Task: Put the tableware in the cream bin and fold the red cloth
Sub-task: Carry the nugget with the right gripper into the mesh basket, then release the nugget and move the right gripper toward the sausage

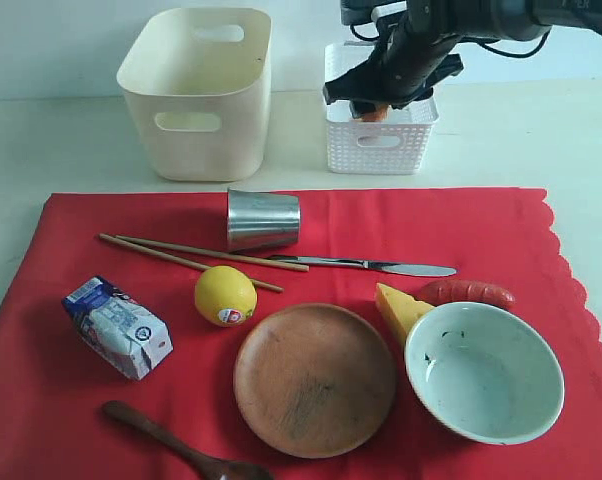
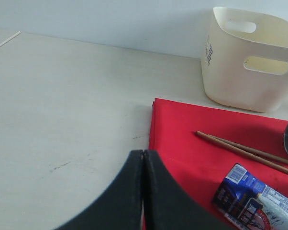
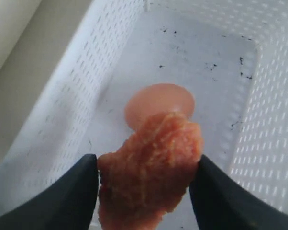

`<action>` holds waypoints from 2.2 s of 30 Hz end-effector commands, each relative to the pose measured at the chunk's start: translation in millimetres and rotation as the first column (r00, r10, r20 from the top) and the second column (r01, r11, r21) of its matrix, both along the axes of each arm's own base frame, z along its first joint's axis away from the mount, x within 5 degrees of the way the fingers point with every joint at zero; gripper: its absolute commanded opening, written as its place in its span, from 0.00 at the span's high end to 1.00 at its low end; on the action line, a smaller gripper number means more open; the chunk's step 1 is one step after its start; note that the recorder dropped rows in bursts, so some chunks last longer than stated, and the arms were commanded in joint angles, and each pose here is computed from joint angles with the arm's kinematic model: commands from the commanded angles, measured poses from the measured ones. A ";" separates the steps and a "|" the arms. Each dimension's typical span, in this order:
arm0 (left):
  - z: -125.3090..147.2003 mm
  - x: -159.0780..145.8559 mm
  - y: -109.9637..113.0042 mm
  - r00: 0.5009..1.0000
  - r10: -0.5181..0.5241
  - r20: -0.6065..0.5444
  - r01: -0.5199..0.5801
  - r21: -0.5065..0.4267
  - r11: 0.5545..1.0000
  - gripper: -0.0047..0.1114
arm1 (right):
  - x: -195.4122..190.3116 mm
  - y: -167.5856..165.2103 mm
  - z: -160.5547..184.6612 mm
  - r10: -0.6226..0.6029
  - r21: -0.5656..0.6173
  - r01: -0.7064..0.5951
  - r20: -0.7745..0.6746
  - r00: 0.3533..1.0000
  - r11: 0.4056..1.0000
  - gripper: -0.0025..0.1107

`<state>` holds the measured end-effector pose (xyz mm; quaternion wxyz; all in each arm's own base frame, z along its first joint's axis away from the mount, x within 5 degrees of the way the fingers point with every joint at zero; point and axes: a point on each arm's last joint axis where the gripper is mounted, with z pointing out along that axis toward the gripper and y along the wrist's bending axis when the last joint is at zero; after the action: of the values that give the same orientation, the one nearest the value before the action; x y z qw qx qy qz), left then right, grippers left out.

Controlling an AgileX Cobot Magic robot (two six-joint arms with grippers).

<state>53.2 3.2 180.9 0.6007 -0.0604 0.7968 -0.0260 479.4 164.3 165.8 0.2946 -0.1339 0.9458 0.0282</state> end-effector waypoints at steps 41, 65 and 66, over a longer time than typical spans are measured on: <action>0.1 -0.1 0.1 1.000 0.001 0.010 -0.001 0.004 1.000 0.96 | -81.0 -36.1 79.4 -0.156 -0.130 0.122 -0.292 0.944 0.984 0.82; 0.1 -0.1 0.1 1.000 0.001 0.010 -0.001 0.004 1.000 0.96 | -206.3 -78.0 90.8 0.086 -0.149 -0.109 -0.149 0.985 0.983 0.82; 0.1 -0.1 0.1 1.000 0.001 0.010 -0.001 0.004 1.000 0.96 | -207.2 -78.3 89.8 0.109 -0.162 -0.133 -0.153 0.982 0.978 0.82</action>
<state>53.2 3.2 180.9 0.6007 -0.0604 0.7968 -0.0260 274.9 88.4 255.6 0.2049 -0.1759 0.9627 -0.0155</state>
